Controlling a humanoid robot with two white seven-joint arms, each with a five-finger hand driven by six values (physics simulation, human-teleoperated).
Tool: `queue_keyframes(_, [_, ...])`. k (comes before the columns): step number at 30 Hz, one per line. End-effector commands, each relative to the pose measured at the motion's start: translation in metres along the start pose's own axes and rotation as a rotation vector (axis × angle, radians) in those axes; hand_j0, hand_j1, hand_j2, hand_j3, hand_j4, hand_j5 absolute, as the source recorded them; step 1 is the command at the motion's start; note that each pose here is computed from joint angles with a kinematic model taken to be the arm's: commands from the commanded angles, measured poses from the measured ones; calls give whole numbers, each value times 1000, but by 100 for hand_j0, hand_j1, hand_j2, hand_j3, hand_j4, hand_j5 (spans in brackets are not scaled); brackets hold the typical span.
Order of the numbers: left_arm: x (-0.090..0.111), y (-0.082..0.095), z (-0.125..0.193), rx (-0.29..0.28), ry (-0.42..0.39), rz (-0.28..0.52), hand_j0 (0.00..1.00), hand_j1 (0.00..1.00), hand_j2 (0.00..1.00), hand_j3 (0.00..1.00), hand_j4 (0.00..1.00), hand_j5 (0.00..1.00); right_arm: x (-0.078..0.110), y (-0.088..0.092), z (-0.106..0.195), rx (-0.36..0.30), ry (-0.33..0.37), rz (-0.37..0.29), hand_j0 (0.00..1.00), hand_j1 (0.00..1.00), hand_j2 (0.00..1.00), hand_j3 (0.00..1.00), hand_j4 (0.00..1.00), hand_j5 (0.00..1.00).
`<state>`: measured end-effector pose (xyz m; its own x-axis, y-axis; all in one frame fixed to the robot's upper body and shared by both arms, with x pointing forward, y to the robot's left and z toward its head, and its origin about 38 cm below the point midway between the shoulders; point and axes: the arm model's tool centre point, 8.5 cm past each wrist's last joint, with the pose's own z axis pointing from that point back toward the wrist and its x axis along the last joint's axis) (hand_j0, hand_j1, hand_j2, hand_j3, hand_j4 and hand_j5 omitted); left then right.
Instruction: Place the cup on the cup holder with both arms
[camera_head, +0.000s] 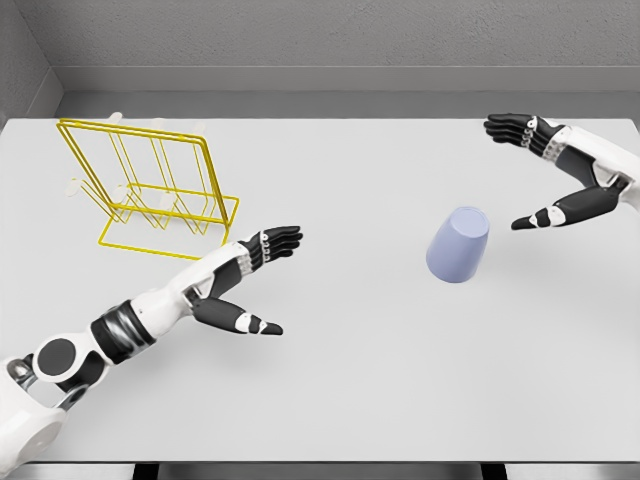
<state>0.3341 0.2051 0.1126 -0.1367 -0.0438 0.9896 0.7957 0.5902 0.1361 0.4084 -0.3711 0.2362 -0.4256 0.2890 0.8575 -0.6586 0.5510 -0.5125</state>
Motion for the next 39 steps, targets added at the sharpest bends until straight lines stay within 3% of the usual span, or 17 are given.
queue_keyframes(1, [0, -2, -4, 3, -11, 13, 100, 100, 100, 100, 100, 100, 1, -1, 1, -5, -2, 0, 100, 100, 100, 100, 100, 100])
queue_keyframes(4, [-9, 1, -8, 34, -10, 43, 100, 100, 100, 100, 100, 100, 0, -2, 2, -9, -1, 0, 100, 100, 100, 100, 100, 100])
queue_keyframes(10, [-12, 2, -8, 39, -3, 44, 100, 100, 100, 100, 100, 100, -8, -1, 10, -18, 25, -12, 100, 100, 100, 100, 100, 100])
queue_keyframes(15, [-13, 2, -8, 35, 0, 37, 100, 100, 100, 100, 100, 100, -32, 9, 26, -36, 87, -75, 100, 100, 100, 100, 100, 100])
queue_keyframes(18, [-12, 1, -9, 36, -3, 37, 100, 100, 100, 100, 100, 100, -50, 21, 34, -50, 132, -151, 100, 100, 100, 100, 100, 100])
queue_keyframes(21, [-12, 1, -10, 38, -7, 40, 100, 100, 100, 100, 100, 100, -60, 20, 42, -87, 152, -194, 100, 100, 100, 100, 100, 100])
queue_keyframes(26, [-11, -3, -16, 39, -29, 56, 100, 100, 100, 100, 100, 100, -73, 33, 43, -104, 166, -277, 100, 100, 100, 100, 100, 100])
queue_keyframes(28, [-11, -3, -16, 40, -26, 56, 100, 100, 100, 100, 100, 100, -78, 44, 30, -101, 136, -309, 100, 100, 100, 100, 100, 100])
queue_keyframes(39, [-17, 0, -14, 50, -6, 56, 100, 100, 100, 100, 100, 100, -91, 71, 11, -78, 118, -375, 100, 100, 100, 100, 100, 100])
